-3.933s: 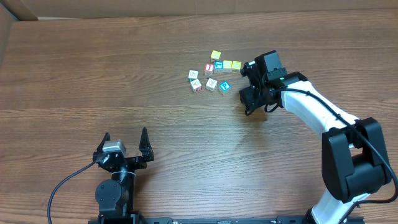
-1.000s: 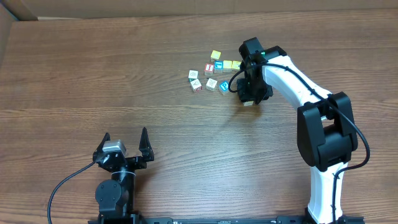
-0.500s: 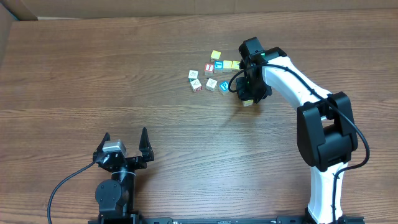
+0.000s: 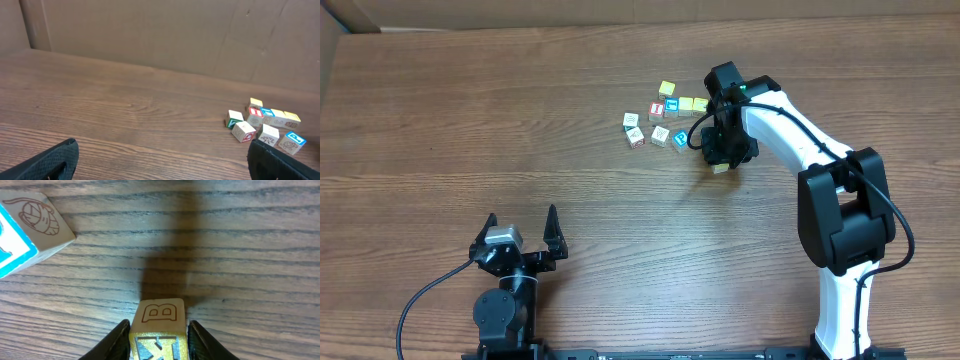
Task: Flip 5 blocks
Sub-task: 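Lift the yellow block and rotate it with the right gripper, then lower the rotated yellow block to the table and release it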
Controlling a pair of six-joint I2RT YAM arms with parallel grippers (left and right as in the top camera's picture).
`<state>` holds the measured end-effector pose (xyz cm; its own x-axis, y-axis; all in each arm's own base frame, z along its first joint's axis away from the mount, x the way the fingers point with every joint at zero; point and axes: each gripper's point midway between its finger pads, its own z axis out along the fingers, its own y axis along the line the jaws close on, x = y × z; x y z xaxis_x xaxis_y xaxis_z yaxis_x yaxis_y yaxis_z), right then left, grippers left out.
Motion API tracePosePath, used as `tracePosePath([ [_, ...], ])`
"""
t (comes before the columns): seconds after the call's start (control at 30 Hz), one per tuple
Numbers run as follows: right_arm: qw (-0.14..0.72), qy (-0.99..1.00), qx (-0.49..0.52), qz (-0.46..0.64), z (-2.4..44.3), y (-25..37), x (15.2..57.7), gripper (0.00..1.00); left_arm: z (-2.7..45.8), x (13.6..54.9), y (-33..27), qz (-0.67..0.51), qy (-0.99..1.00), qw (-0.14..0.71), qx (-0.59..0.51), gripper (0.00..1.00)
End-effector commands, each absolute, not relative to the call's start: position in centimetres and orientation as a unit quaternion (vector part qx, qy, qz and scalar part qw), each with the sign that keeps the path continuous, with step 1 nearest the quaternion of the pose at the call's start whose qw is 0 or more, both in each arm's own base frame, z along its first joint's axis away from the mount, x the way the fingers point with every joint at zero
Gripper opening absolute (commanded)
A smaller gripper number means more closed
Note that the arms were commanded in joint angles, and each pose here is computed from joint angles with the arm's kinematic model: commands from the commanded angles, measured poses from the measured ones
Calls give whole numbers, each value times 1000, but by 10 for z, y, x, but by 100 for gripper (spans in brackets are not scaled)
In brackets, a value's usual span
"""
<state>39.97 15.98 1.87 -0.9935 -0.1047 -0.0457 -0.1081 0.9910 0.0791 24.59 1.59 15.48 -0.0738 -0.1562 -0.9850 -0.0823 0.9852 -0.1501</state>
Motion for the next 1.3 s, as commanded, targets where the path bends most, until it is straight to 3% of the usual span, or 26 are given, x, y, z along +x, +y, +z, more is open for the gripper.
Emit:
tracePosePath([
  [0.0,22,997,-50,46,24,161,398,34,156,246,12,-27,730,679,-68,100],
  [0.43,7,996,-63,70,46,188,374,31,156,246,12,-27,730,679,-68,100],
  [0.7,-18,998,2,62,76,198,341,30,156,246,12,-27,730,679,-68,100],
  [0.97,-52,998,-12,42,62,211,309,29,156,246,12,-28,730,679,-68,100],
  [1.27,-40,998,-2,49,39,221,305,29,156,246,12,-27,730,679,-68,100],
])
